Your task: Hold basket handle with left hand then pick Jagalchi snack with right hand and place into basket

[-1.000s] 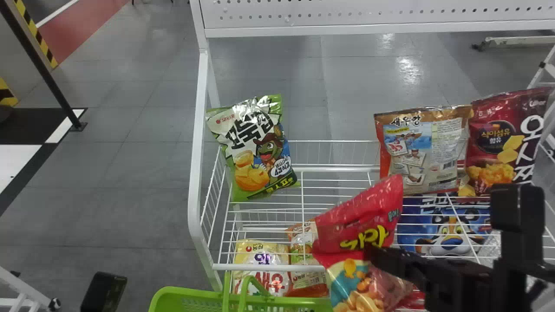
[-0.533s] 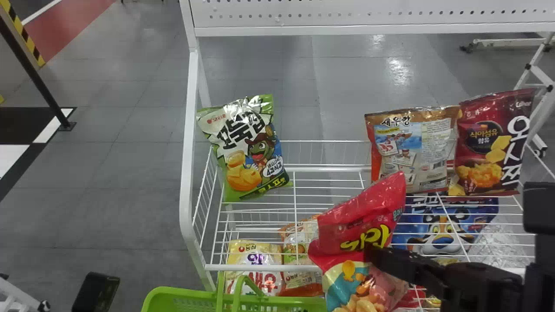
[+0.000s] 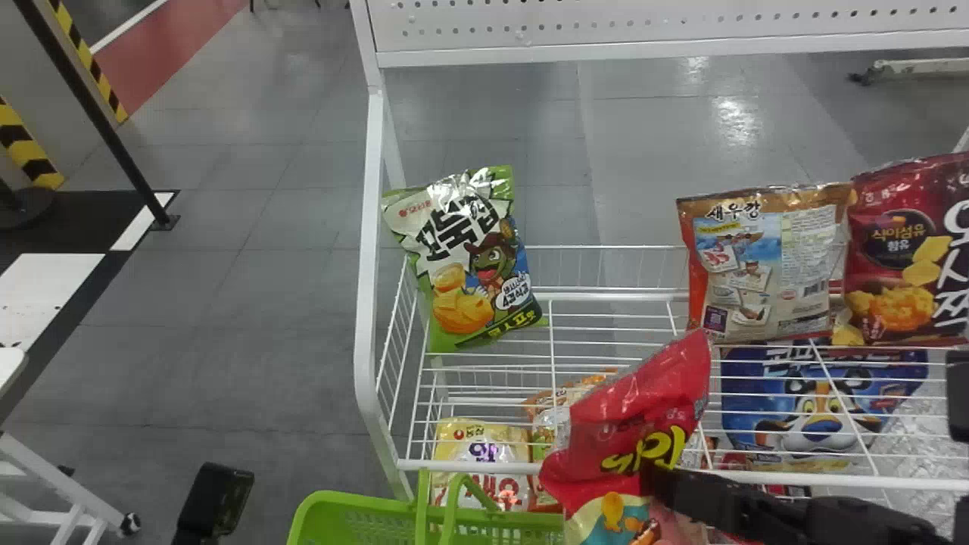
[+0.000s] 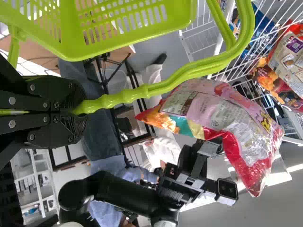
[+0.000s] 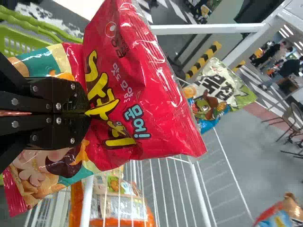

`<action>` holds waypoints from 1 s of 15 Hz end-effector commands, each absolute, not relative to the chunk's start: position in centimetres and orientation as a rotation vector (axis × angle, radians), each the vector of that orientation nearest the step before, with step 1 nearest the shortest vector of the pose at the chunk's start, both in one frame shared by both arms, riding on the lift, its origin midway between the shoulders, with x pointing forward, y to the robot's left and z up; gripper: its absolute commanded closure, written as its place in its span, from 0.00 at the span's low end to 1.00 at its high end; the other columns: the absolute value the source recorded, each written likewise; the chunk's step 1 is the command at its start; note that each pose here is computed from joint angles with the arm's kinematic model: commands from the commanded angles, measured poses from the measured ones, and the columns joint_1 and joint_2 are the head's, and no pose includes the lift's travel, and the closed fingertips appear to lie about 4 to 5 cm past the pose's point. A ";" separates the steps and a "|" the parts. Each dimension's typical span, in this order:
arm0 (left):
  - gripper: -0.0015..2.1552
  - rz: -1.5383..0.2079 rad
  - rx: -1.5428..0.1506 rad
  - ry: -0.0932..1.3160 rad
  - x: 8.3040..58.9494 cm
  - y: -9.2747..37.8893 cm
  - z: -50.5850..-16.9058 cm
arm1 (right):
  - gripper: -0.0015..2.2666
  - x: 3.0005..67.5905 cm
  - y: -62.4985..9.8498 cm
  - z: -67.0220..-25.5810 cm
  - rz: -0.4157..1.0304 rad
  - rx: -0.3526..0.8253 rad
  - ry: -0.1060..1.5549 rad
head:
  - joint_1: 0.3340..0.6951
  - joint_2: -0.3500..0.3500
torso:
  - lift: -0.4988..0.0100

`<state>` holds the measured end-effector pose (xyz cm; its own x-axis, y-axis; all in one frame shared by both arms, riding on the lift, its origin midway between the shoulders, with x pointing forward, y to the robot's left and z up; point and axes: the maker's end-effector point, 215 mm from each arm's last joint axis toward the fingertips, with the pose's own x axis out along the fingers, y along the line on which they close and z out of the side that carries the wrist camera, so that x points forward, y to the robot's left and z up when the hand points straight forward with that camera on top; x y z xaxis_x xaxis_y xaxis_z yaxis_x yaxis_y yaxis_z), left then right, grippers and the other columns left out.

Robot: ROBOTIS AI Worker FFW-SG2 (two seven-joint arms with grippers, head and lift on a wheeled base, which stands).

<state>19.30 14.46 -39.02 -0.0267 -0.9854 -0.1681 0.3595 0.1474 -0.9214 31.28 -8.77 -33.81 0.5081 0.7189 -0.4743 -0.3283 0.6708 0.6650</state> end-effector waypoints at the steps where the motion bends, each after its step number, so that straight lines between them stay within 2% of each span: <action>1: 1.00 -1.290 -0.800 1.042 19.5 14.5 -38.7 | 0.99 29.5 -7.6 -35.8 0.715 0.620 0.886 | 1.00 0.70 | 0.96; 7: 1.00 -1.301 -0.798 1.034 19.8 14.2 -38.4 | 0.99 25.8 -4.1 -39.1 0.824 0.791 1.018 | 1.00 0.82 | 0.96; 15: 1.00 -1.297 -0.799 1.038 19.8 14.3 -38.3 | 0.99 21.3 -0.6 -46.5 0.853 0.861 1.249 | 1.00 1.00 | 0.96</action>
